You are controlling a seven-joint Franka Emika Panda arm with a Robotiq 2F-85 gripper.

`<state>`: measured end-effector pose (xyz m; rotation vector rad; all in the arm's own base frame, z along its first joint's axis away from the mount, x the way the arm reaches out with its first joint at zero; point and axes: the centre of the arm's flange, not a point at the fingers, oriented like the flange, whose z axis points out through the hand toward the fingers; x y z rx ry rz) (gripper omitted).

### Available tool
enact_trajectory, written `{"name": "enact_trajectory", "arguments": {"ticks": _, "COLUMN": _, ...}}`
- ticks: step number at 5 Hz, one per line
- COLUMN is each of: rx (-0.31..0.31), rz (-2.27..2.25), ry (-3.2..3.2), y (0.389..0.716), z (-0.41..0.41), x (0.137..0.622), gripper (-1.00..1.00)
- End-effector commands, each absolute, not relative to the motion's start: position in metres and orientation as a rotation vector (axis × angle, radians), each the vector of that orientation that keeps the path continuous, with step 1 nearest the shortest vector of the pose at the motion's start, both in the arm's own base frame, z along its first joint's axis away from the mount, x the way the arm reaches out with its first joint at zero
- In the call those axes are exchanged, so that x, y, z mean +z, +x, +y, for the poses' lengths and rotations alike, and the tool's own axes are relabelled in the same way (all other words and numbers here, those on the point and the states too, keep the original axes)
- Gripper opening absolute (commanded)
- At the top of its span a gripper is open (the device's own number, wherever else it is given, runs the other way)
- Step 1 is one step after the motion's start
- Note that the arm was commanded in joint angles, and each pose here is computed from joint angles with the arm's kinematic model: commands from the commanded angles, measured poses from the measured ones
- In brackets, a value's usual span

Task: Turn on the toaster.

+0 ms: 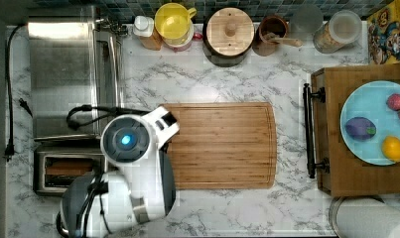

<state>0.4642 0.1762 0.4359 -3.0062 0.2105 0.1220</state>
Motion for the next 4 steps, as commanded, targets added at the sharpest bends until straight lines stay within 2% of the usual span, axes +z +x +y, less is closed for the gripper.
{"name": "enact_trajectory", "arguments": {"ticks": 1, "rx": 0.214, "rz": -0.051, "ry": -2.991, "y": 0.384, "z": 0.227, "x": 0.44, "gripper": -1.0}}
{"name": "enact_trajectory", "arguments": {"ticks": 2, "rx": 0.278, "rz": -0.123, "ry": -3.012, "y": 0.374, "z": 0.239, "x": 0.417, "gripper": -1.0}}
{"name": "enact_trajectory", "arguments": {"ticks": 3, "rx": 0.287, "rz": -0.139, "ry": -3.032, "y": 0.377, "z": 0.244, "x": 0.396, "gripper": -1.0}}
{"name": "enact_trajectory", "arguments": {"ticks": 4, "rx": 0.196, "rz": 0.005, "ry": -3.026, "y": 0.387, "z": 0.231, "x": 0.383, "gripper": -1.0}}
